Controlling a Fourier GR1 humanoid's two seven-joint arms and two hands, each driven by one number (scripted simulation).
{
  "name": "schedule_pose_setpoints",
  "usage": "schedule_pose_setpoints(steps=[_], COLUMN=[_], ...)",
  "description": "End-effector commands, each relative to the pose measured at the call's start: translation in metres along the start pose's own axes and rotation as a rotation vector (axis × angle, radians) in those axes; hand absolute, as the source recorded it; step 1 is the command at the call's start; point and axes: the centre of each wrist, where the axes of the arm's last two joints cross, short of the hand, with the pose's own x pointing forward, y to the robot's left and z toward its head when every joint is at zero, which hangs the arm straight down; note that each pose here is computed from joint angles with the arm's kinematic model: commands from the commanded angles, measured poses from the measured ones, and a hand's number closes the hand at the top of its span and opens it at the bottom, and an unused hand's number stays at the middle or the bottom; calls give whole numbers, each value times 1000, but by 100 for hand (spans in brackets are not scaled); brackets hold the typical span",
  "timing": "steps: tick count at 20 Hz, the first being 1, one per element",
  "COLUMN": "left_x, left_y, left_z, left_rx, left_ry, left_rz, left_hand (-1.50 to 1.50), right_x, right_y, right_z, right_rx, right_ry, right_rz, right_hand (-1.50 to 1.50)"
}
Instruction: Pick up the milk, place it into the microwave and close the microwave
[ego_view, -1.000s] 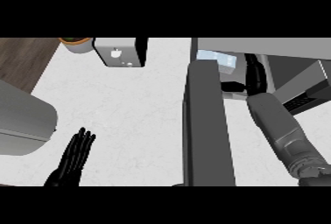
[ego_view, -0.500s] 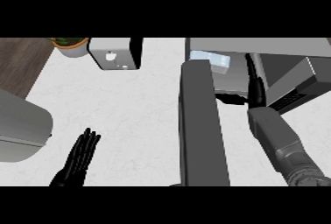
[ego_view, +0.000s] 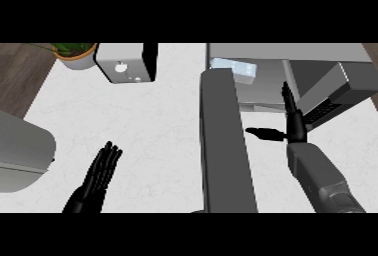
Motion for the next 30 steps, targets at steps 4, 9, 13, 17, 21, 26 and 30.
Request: schedule_pose_setpoints(steps=[4,9,13,17,21,26,30], left_x=[-7,1,-2,-12,-6,-34,-48], left_y=[-15,-19,-1,-15,-9,-41,-56], left_z=[-2,-10,-15,-14,-28,-4,-34], left_rx=[-3,-34,-136,-169,-210,-390,-466], left_ry=[-3,18,68,92,138,160,184], left_rz=[-9,38,61,-20,-80,-186,-222], left_hand=[-150,-150,-150,150,150,150,150], right_x=[-29,-38,-46,-48,-49,-46,-33], right_y=[-6,-14,-22,-21,-42,-62,-70], right_z=[52,68,88,104,114,129,142], right_rx=[80,51,79,69,71,69,86], right_ry=[11,-6,-25,-45,-72,-82,-99], right_rz=[-110,-312,-383,-442,-470,-432,-437], right_hand=[-150,-150,-150,-150,-150,-150,-150])
